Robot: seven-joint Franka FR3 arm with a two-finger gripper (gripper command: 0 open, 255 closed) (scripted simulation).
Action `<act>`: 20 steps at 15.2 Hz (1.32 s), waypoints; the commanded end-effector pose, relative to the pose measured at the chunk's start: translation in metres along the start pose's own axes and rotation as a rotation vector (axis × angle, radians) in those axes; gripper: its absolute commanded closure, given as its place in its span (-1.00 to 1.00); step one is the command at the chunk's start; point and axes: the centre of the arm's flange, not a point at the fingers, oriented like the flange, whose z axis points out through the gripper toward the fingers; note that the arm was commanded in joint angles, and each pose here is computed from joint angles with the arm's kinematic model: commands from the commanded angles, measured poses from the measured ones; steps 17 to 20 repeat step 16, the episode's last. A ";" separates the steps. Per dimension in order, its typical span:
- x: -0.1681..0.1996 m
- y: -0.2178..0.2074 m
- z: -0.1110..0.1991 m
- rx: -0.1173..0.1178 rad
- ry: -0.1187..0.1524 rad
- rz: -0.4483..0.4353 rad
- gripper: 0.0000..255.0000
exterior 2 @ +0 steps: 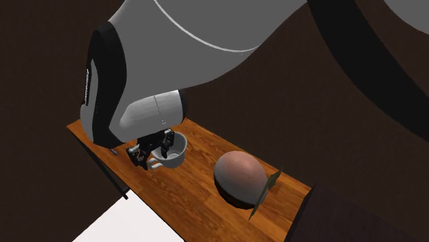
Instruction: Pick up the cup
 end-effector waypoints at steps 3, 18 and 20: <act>0.000 -0.002 -0.018 0.000 -0.001 0.000 1.00; 0.001 -0.011 -0.077 0.000 -0.001 0.000 1.00; 0.001 -0.011 -0.077 0.000 -0.001 0.000 1.00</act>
